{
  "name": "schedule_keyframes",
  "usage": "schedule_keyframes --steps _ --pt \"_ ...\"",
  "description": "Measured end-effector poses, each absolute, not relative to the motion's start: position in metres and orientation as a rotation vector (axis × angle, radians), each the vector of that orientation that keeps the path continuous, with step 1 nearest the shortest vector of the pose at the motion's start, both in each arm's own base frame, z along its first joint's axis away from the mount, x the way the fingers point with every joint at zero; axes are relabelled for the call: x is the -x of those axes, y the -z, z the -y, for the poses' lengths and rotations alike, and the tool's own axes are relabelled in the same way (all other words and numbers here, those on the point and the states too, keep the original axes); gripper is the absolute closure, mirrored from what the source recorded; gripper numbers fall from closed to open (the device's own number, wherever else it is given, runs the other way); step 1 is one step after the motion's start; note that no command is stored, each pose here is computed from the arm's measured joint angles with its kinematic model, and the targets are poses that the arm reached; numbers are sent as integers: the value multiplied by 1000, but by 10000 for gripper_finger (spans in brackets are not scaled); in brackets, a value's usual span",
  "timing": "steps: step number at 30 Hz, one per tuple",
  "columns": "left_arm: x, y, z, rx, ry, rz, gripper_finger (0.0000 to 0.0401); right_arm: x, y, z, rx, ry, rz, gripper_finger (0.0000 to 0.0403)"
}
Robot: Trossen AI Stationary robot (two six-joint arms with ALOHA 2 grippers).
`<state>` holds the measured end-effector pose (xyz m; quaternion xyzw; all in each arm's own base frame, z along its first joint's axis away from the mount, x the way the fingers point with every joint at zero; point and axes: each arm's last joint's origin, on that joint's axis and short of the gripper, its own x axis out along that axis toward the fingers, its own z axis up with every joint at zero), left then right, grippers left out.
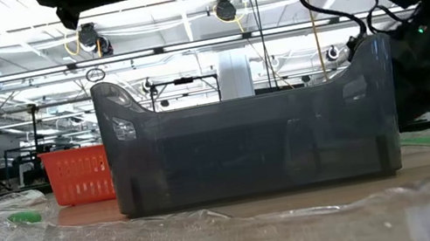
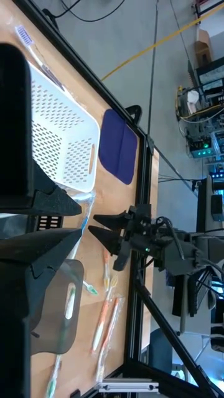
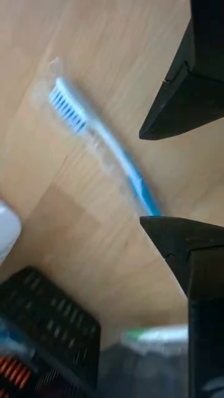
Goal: Pick & Place Toothbrushes
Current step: Put the middle right blue toothbrush into the black basket
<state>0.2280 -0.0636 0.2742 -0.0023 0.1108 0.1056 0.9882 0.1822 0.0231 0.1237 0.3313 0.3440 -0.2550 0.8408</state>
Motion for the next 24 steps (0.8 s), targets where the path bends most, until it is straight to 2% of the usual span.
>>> schedule_keyframes --steps 10,24 --pt "-228 -274 64 3 -212 -223 359 -178 -115 -16 -769 542 -625 200" --pt "-228 -274 63 0 -230 -221 359 -179 -109 -8 -768 606 -610 200"
